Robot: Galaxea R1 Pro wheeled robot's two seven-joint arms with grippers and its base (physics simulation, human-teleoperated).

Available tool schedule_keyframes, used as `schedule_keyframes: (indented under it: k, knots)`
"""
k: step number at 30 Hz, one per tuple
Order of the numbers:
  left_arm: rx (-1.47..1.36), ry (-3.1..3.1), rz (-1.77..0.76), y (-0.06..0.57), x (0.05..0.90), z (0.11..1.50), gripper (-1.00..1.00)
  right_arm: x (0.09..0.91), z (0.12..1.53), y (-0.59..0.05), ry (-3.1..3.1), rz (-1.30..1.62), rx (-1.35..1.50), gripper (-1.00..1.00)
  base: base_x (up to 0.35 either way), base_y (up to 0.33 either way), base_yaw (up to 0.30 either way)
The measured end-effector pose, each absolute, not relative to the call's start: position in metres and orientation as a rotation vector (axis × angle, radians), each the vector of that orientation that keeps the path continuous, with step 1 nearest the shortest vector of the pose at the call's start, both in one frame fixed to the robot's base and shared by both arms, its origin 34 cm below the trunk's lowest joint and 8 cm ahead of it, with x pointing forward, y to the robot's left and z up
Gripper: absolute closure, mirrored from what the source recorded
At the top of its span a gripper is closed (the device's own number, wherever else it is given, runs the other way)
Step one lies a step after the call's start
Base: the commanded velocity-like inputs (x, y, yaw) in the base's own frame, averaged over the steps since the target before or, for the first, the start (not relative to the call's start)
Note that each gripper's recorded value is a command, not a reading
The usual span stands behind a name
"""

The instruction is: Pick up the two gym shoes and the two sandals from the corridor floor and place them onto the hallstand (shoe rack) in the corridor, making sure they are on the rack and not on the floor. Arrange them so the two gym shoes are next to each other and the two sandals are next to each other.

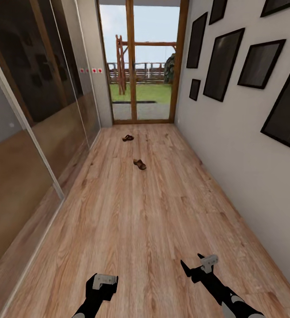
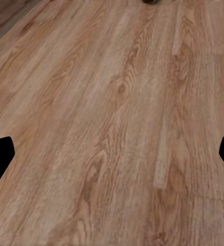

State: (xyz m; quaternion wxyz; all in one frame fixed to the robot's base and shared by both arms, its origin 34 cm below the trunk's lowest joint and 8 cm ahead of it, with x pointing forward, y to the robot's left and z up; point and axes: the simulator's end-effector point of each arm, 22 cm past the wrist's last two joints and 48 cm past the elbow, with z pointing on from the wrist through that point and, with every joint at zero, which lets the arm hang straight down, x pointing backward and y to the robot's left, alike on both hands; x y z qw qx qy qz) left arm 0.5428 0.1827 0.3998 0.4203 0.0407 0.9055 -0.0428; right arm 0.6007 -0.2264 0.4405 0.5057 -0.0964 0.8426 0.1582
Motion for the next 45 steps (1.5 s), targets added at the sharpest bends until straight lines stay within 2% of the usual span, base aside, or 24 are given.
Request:
schedule_keyframes:
  k: [45]
  knots:
    - [0.1, 2.269, -0.108, 0.1827, 0.5428, 0.3998, -1.0, 0.6008, 0.4406, -0.2266, 2.033, 0.381, -0.232, -1.0, 0.342, 0.014, 0.0]
